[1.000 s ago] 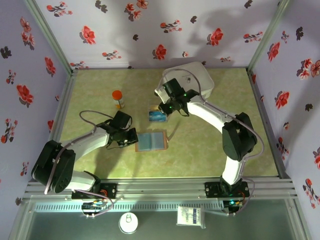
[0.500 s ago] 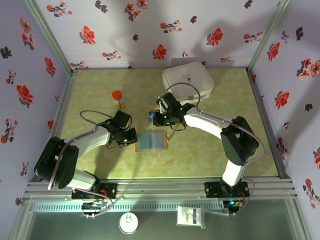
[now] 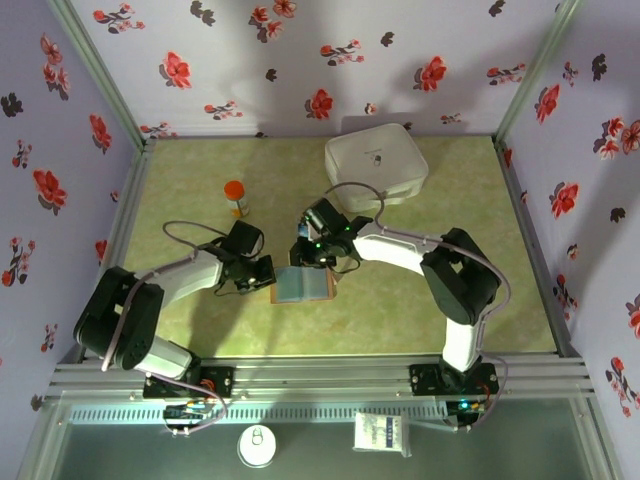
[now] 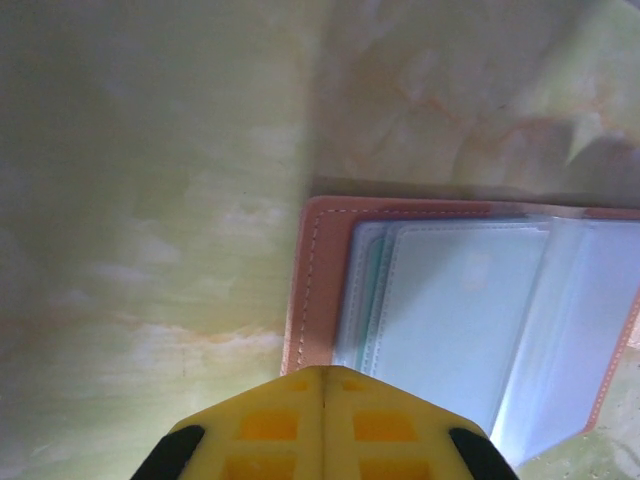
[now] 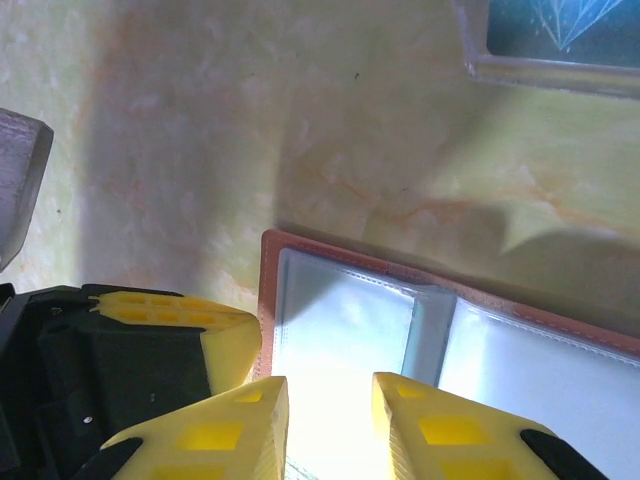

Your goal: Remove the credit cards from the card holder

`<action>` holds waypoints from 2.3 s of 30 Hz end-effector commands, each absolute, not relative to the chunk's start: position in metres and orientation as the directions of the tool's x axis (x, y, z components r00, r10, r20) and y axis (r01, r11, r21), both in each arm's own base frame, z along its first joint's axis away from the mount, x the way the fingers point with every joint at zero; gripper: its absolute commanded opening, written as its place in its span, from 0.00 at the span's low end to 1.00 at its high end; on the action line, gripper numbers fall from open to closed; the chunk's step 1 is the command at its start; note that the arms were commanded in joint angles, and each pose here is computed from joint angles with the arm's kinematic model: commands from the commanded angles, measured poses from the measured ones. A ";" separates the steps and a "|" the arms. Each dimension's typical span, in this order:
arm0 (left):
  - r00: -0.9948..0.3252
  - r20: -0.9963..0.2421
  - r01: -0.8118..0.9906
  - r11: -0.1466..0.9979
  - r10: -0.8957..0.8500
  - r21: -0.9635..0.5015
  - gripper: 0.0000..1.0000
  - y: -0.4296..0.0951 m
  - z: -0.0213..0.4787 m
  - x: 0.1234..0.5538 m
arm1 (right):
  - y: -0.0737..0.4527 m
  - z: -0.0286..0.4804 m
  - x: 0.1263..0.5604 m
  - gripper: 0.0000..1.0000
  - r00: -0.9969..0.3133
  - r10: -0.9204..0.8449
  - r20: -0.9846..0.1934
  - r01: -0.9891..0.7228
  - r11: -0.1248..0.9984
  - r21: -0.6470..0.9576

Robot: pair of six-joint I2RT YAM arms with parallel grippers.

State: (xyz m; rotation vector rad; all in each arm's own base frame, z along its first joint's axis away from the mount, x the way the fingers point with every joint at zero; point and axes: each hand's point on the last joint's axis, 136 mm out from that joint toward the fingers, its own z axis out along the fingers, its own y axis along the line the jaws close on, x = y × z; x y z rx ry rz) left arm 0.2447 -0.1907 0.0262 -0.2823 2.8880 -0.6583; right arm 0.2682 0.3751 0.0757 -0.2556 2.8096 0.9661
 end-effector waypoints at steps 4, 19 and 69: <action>-0.975 -0.105 -0.129 0.881 -0.198 -0.456 0.00 -0.194 0.020 0.246 | 0.376 0.061 0.257 0.31 -0.983 -0.111 -0.148 -0.179 0.781 0.598; -0.976 -0.093 -0.138 0.886 -0.199 -0.442 0.00 -0.189 0.017 0.244 | 0.385 0.045 0.236 0.30 -0.987 -0.141 -0.077 -0.159 0.787 0.596; -0.967 -0.127 -0.140 0.881 -0.219 -0.452 0.00 -0.186 0.039 0.250 | 0.348 0.021 0.234 0.24 -0.989 -0.117 -0.087 -0.144 0.871 0.469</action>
